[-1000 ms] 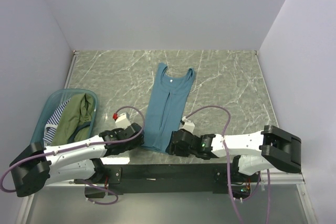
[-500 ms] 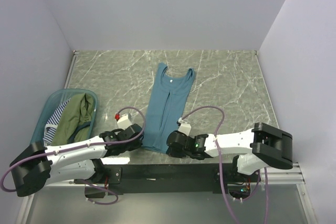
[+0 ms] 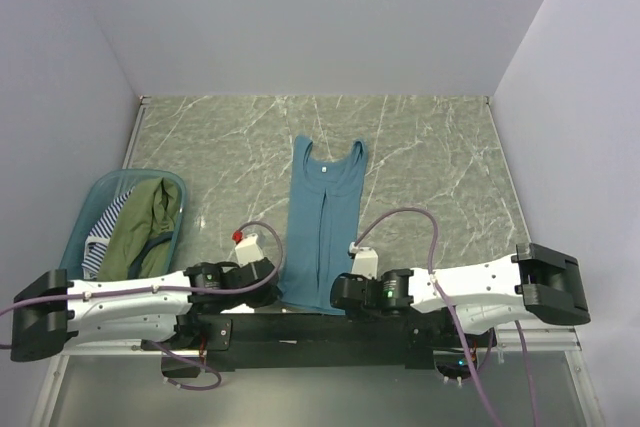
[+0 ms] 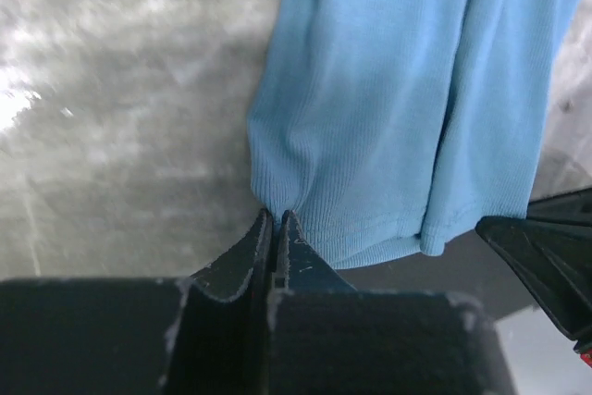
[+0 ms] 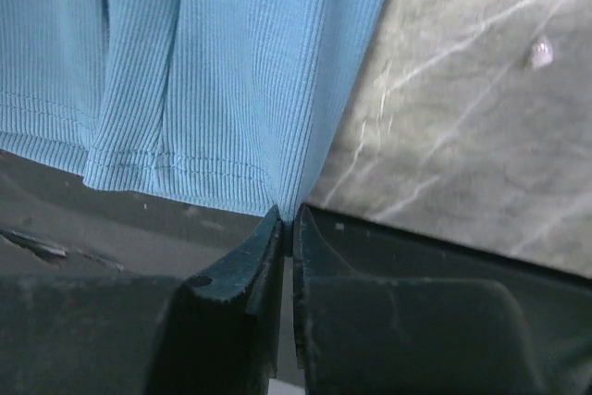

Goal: Fold and stack the tank tops

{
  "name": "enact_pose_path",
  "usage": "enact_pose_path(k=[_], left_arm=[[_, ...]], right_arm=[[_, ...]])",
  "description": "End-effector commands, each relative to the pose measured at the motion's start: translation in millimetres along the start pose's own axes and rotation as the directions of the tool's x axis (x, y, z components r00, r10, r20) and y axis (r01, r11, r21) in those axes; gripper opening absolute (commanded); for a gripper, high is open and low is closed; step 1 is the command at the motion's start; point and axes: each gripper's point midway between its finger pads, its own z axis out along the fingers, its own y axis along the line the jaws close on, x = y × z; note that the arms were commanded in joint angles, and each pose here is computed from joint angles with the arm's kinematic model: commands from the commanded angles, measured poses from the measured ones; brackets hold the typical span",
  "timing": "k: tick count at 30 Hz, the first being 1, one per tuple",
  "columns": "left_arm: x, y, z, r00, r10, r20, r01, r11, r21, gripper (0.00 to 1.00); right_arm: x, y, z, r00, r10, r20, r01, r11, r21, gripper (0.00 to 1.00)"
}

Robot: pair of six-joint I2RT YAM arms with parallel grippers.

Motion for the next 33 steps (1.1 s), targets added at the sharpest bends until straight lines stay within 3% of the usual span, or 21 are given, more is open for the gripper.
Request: enact_pose_path(k=[1, 5, 12, 20, 26, 29, 30, 32, 33], left_arm=[[-5.8, -15.9, -9.4, 0.999, -0.038, 0.024, 0.038, 0.999, 0.014, 0.01], [-21.4, -27.3, -17.6, 0.996, -0.034, 0.077, 0.032, 0.999, 0.018, 0.0], [-82.5, -56.3, -32.8, 0.965, -0.046, 0.257, 0.044, 0.999, 0.015, 0.01], [-155.0, -72.1, -13.5, 0.928, -0.054, 0.369, 0.064, 0.998, -0.015, 0.01], [-218.6, -84.4, 19.7, 0.919, -0.026, 0.394, 0.058, 0.996, -0.07, 0.0], [-252.3, -85.0, 47.3, 0.927, -0.017, 0.374, 0.051, 0.995, -0.082, 0.01], [-260.2, -87.7, 63.5, 0.935, -0.011, 0.355, 0.048, 0.994, -0.096, 0.0], [-288.3, -92.1, 74.5, 0.923, 0.009, 0.384, 0.025, 0.996, -0.082, 0.15], [-284.3, -89.7, 97.0, 0.944, 0.02, 0.329, 0.006, 0.997, -0.078, 0.25]], right_arm=[[-8.8, -11.8, -10.1, 0.999, -0.029, 0.043, 0.024, 0.995, 0.097, 0.05], [-29.1, -3.7, -22.4, 0.994, -0.02, 0.108, 0.009, 0.995, 0.102, 0.06], [-83.7, 1.6, -34.7, 0.974, 0.003, 0.226, -0.027, 0.994, 0.103, 0.06], [-159.5, -6.0, -30.0, 0.947, 0.003, 0.32, -0.044, 0.992, 0.121, 0.02], [-233.6, -17.7, -24.8, 0.931, 0.007, 0.364, -0.059, 0.989, 0.132, 0.01], [-266.3, -20.7, -11.0, 0.937, 0.014, 0.348, -0.056, 0.992, 0.111, 0.1], [-274.6, -22.6, -6.2, 0.938, 0.018, 0.346, -0.061, 0.992, 0.112, 0.19], [-291.8, -31.3, 6.5, 0.943, 0.028, 0.332, -0.075, 0.989, 0.129, 0.27], [-298.4, -31.2, 11.1, 0.943, 0.027, 0.331, -0.071, 0.99, 0.12, 0.37]])
